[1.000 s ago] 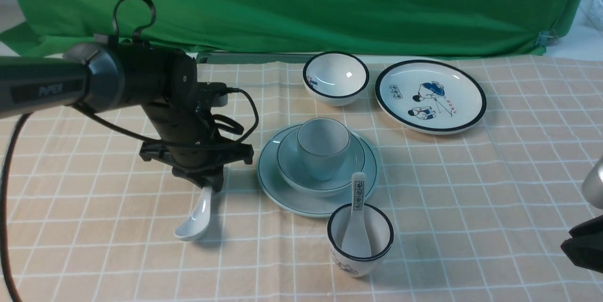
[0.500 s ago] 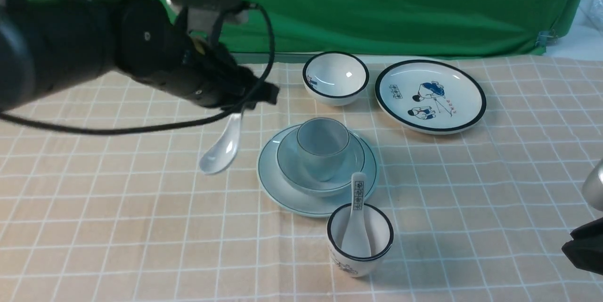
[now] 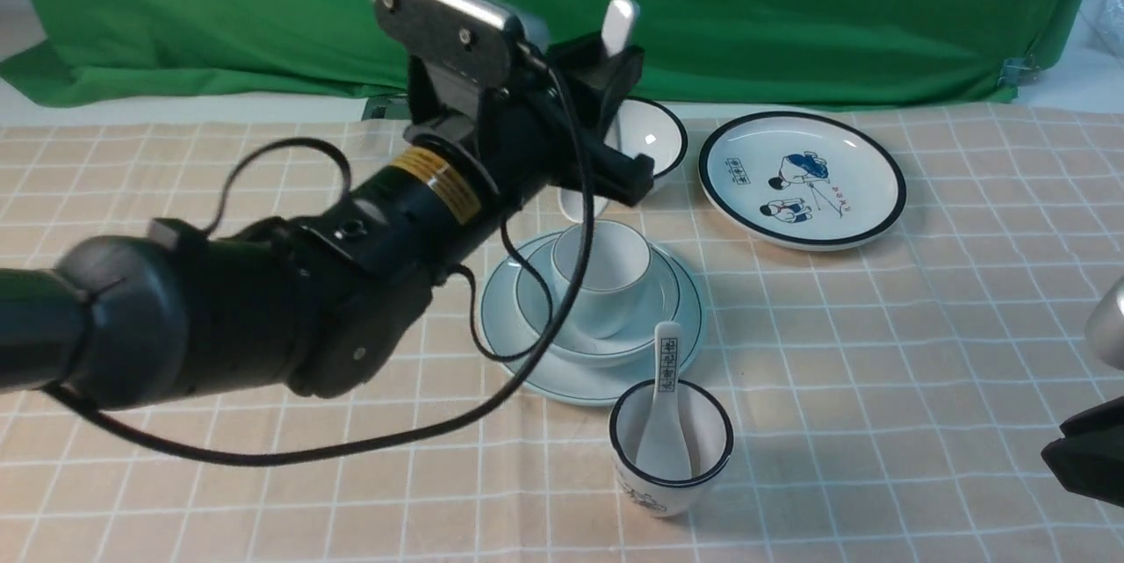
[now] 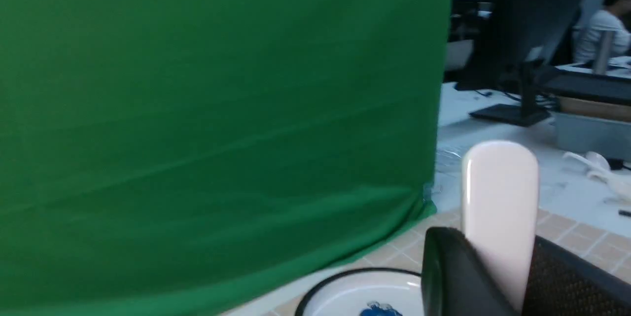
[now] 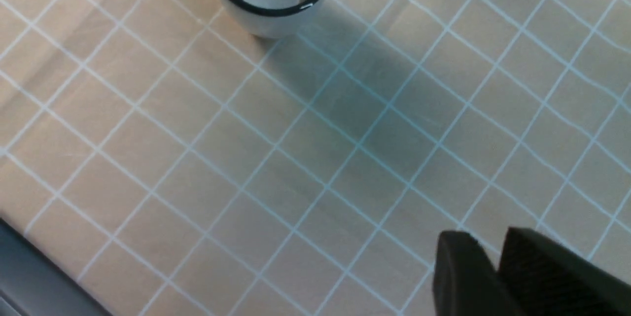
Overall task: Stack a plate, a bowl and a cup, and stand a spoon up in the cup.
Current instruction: Use the left arm to put the blue soup spoon into the blue teacup in the middle
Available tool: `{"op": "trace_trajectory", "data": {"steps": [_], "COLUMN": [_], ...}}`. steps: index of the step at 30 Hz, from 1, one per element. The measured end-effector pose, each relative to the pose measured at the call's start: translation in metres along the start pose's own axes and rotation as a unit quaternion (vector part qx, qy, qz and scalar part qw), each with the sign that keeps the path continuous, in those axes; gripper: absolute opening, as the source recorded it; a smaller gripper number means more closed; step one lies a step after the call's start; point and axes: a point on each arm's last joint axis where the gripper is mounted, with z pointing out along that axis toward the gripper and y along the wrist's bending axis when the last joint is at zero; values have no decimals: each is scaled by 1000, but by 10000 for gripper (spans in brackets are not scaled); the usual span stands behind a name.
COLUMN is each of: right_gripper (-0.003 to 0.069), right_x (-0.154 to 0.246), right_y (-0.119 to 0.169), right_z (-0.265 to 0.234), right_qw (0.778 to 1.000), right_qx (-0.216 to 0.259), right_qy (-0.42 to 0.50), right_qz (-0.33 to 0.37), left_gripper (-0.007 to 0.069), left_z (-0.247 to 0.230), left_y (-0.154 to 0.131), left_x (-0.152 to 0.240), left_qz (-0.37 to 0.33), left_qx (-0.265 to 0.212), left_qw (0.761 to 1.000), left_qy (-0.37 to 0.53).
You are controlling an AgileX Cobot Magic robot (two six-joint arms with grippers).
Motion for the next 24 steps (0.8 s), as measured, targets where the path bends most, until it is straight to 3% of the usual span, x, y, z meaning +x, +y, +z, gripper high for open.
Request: {"op": "trace_trajectory", "data": {"steps": [6, 17, 21, 24], "right_gripper": [157, 157, 157, 157], "right_x": [1, 1, 1, 1], "right_y": [0, 0, 0, 0], "right_z": [0, 0, 0, 0], "right_qw": [1000, 1000, 1000, 1000], "right_qx": [-1, -1, -1, -1], "right_qy": [5, 7, 7, 7], "right_qz": [7, 7, 7, 7], "left_gripper": [115, 115, 165, 253], "left_z": [16, 21, 22, 22], "left_y": [4, 5, 6, 6], "left_x": [41, 70, 77, 78], "left_qz": [-18, -25, -22, -18], "left_qx": [4, 2, 2, 1], "left_qw": [999, 998, 998, 998], "left_qy": [28, 50, 59, 61]}}
